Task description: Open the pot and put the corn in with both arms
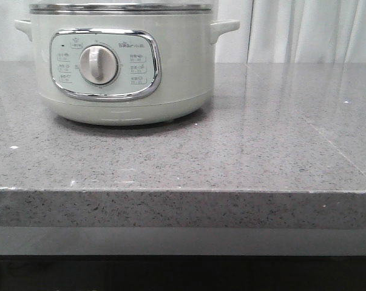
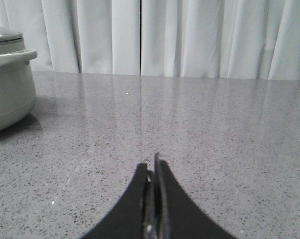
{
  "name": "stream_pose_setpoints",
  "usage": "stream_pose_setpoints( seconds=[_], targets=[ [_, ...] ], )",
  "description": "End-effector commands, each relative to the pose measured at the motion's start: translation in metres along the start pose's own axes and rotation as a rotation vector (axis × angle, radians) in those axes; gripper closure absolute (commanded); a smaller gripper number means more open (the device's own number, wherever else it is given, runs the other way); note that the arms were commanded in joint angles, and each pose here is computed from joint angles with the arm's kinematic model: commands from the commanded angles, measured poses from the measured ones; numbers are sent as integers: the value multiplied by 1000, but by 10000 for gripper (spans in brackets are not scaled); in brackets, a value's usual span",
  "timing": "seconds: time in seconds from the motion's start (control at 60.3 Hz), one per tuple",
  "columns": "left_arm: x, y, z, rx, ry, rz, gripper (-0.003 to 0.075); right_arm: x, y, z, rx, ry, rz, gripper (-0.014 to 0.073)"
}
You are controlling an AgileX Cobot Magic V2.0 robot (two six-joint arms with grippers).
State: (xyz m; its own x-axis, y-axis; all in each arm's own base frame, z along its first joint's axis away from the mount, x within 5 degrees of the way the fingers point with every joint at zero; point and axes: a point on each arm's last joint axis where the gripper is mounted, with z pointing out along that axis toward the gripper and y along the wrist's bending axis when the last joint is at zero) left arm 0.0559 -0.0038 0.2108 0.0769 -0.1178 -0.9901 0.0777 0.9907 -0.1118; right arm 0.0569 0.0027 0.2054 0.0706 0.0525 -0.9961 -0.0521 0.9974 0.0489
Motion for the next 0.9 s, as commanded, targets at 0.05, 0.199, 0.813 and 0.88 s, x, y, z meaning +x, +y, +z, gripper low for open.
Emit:
stream_pose_setpoints(
  seconds=[0.05, 0.199, 0.813, 0.88],
  targets=[
    [-5, 0, -1, 3, -87, -4, 741, -8, -1, -3, 19, -75, -9, 715],
    [-5, 0, -1, 3, -87, -4, 741, -5, -1, -2, 18, -36, -9, 715],
    [-5, 0, -1, 3, -87, -4, 741, -4, -2, -2, 32, -30, -11, 715],
    [-5, 0, -1, 3, -87, -4, 741, -4, -3, -2, 55, -31, -13, 715]
  ],
)
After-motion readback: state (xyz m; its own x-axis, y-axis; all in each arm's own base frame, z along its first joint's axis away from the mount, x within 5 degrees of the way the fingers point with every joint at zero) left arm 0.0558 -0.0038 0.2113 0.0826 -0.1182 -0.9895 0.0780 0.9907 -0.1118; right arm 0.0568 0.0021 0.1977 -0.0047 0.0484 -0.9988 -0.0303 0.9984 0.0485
